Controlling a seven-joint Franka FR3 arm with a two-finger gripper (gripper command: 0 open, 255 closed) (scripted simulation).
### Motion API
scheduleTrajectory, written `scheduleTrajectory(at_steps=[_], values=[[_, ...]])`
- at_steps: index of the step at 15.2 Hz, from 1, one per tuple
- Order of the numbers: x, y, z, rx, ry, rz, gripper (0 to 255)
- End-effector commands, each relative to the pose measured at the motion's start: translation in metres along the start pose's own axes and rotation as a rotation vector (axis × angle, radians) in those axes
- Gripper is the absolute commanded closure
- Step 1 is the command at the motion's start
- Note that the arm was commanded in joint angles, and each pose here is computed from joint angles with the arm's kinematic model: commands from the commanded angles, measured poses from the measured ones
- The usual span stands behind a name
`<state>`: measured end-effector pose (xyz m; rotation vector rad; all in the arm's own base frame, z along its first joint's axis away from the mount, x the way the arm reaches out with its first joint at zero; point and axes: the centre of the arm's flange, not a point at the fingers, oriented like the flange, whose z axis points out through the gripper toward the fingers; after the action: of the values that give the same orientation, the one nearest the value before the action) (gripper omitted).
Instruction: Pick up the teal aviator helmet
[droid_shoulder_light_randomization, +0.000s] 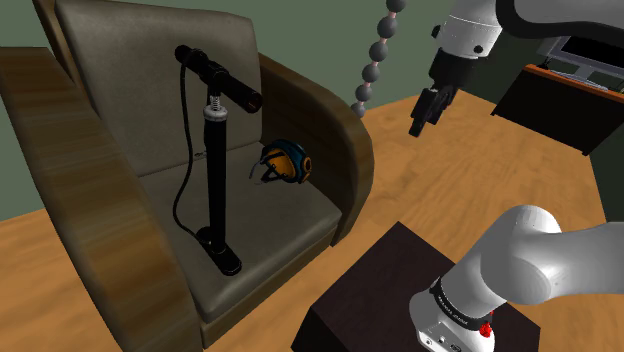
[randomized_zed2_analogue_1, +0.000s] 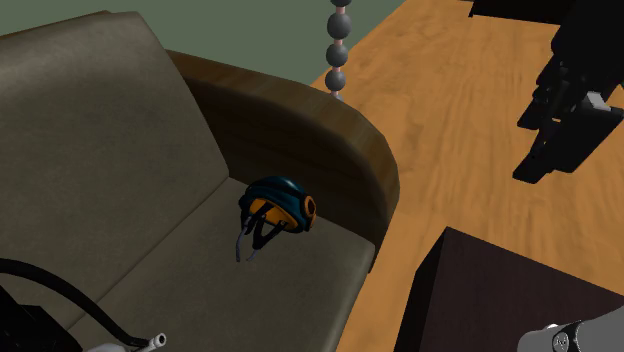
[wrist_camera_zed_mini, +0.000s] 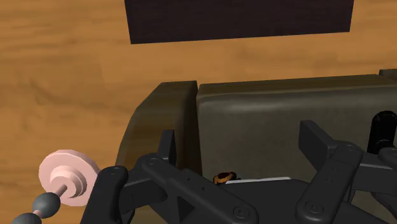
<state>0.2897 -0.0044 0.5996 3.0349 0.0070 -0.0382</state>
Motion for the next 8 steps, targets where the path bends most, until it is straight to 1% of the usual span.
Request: scheduleTrajectory(at_steps=[1,8], values=[[0.000,0.000,0.000,0.000,0.000,0.000,0],[0.059,-0.059,0.042,-0.004,-0.009,0.234,0]])
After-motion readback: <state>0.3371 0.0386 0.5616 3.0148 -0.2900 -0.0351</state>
